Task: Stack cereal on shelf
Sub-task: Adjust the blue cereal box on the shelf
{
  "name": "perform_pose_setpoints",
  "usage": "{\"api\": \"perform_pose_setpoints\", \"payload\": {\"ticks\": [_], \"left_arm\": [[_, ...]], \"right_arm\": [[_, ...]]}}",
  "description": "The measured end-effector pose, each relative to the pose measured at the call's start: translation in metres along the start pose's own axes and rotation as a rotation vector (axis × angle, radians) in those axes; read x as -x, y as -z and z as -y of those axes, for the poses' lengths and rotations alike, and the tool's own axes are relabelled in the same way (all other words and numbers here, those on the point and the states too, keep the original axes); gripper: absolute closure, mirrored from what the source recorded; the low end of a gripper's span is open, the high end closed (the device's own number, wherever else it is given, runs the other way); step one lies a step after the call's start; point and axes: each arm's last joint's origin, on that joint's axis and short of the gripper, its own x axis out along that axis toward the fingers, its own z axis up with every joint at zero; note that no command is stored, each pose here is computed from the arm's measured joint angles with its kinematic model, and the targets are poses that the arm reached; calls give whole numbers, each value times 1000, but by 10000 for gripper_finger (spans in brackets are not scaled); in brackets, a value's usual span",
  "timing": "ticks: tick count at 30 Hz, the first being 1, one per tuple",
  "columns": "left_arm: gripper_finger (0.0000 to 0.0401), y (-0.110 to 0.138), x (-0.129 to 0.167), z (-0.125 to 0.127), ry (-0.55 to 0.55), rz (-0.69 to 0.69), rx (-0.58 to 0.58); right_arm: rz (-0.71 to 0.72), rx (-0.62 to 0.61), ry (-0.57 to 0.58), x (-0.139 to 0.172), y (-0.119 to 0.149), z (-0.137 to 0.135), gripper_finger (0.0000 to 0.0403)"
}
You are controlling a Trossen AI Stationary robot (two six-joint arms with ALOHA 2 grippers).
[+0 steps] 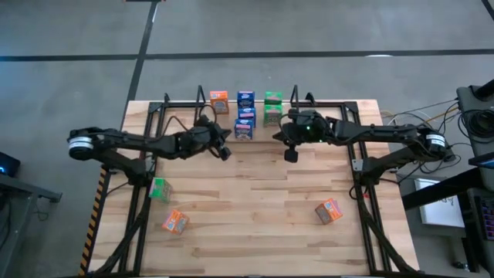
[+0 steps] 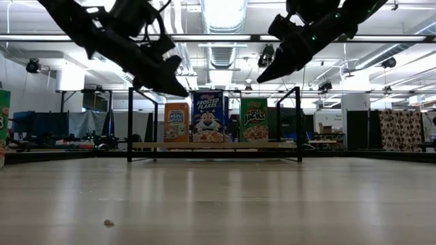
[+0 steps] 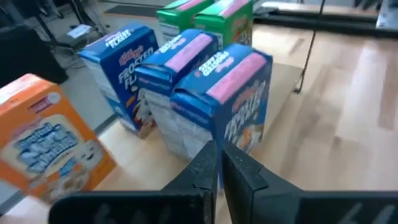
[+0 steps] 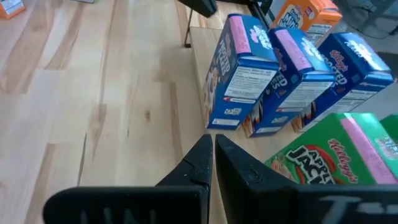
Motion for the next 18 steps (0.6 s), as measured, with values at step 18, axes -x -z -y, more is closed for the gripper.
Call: {"api": "perform_pose_setpoints", "payload": {"ticks": [18], "left_arm": [[401, 10, -20, 2, -99, 14, 70]], "right_arm": [[-10, 0, -2, -2, 2, 0, 394]]}}
